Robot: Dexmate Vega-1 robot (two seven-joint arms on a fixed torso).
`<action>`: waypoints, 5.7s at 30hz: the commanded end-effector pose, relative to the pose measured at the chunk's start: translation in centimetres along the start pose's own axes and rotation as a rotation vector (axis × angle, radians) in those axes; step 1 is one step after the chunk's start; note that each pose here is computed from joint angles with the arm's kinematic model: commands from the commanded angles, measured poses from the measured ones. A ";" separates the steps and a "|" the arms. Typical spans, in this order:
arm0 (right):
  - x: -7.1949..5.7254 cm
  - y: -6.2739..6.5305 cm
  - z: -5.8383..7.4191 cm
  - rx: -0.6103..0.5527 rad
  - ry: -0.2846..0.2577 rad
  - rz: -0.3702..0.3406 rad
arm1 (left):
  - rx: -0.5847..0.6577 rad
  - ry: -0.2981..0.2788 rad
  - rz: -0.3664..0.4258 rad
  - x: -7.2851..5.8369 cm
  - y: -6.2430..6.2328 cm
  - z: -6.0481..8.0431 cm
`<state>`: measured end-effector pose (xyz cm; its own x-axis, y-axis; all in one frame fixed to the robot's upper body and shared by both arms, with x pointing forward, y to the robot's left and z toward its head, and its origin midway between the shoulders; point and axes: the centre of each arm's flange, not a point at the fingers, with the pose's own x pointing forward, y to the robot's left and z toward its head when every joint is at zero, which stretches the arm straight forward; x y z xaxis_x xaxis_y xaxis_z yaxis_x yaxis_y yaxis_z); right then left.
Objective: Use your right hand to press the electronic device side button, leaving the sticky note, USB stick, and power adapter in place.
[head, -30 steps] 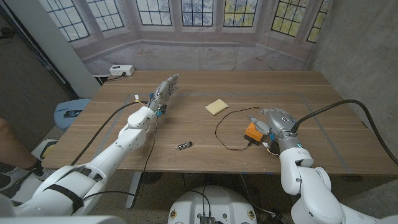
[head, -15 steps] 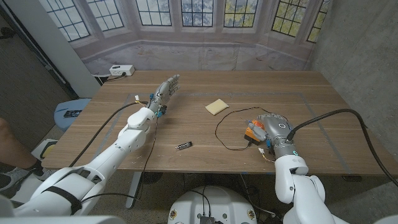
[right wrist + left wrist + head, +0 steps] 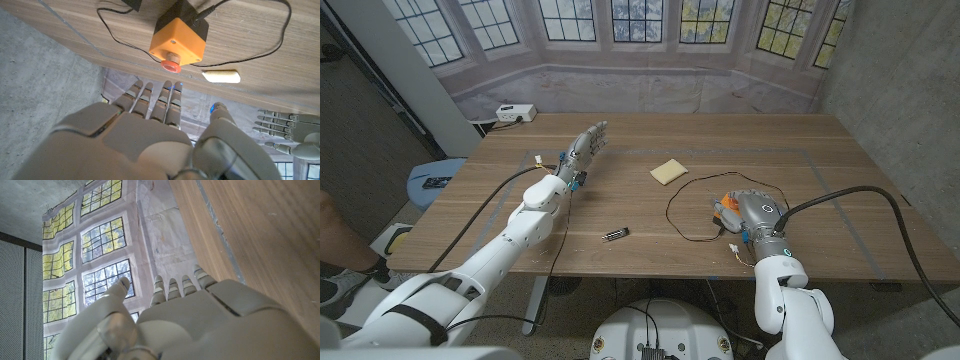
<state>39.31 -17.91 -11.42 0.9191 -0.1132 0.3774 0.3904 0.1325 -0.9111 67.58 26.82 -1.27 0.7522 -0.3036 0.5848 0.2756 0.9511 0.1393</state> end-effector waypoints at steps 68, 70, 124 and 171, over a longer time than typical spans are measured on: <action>0.6 1.9 -0.8 0.000 -0.052 0.057 | 0.006 0.016 0.002 -1.1 -1.0 -0.4; 0.6 2.0 -0.8 0.001 -0.054 0.067 | 0.003 0.019 0.001 -1.1 -1.0 -0.5; 1.8 -0.4 -0.3 0.020 -0.105 -0.011 | -0.007 0.041 0.015 -0.7 -0.1 -1.4; 3.4 -2.5 -1.4 0.112 -0.170 -0.029 | 0.005 0.033 0.044 -1.7 -1.1 -0.5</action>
